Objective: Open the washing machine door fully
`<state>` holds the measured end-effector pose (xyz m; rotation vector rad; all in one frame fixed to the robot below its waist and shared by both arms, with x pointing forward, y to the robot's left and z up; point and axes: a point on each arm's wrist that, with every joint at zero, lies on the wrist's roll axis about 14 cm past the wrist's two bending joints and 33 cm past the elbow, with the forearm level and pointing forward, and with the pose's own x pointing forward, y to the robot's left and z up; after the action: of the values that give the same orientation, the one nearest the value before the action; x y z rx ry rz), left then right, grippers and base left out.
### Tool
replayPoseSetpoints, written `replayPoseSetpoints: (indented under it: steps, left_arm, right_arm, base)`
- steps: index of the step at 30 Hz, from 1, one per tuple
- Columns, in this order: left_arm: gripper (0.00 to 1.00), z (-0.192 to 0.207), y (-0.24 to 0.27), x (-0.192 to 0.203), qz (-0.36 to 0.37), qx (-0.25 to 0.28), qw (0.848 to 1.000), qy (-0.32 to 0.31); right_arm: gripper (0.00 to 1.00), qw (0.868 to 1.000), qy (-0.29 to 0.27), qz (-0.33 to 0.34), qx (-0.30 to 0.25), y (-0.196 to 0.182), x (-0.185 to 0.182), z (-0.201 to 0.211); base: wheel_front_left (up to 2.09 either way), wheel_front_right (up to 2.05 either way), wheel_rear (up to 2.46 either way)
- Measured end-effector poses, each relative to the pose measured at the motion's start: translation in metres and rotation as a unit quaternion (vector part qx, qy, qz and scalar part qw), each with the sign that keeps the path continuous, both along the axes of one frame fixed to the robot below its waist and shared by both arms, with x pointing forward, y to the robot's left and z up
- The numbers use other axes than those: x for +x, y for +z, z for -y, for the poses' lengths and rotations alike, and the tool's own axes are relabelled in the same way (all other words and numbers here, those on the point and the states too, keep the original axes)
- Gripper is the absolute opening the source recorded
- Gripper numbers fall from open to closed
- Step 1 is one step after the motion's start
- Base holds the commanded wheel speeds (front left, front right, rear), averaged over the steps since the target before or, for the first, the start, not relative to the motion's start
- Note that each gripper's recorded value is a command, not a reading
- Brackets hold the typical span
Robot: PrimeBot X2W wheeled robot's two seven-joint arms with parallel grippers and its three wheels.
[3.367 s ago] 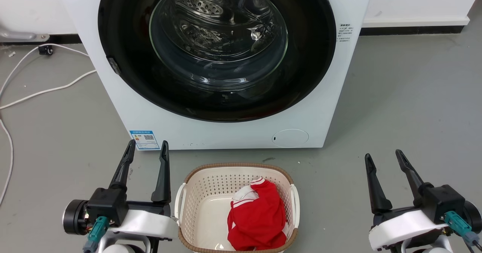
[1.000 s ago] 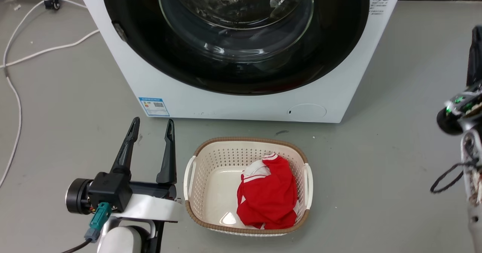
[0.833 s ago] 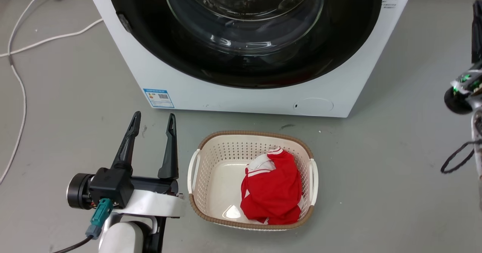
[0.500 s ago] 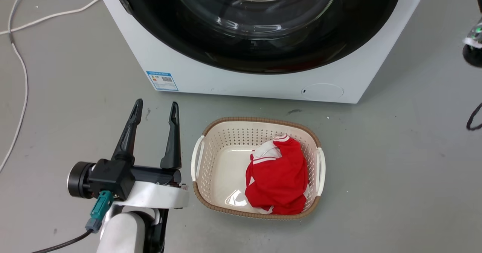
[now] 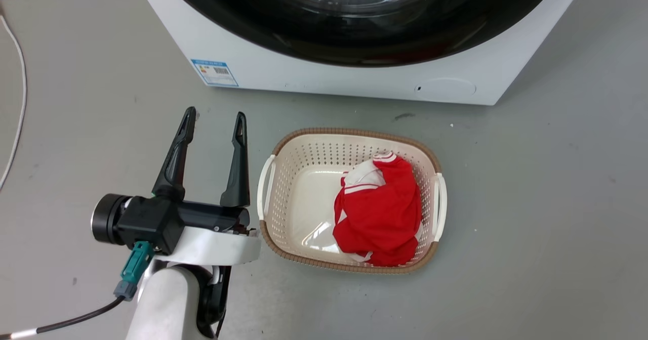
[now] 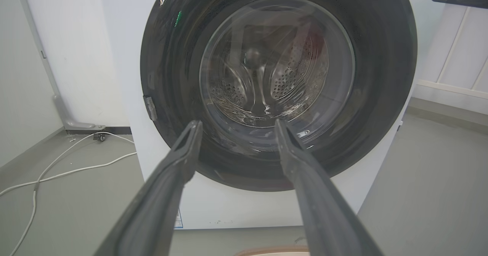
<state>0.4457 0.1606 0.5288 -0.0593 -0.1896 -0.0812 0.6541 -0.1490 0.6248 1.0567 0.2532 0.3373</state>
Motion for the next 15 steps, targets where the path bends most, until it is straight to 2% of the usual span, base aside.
replayPoseSetpoints:
  steps: [15]
  left_arm:
    - [1.00, -0.001, -0.022, 0.017, -0.021, 0.001, 1.000, 0.000]
  right_arm:
    - [0.00, 0.994, 0.023, -0.053, -0.090, -0.037, 0.035, -0.019]
  base:
    - [0.00, 0.00, 0.00]
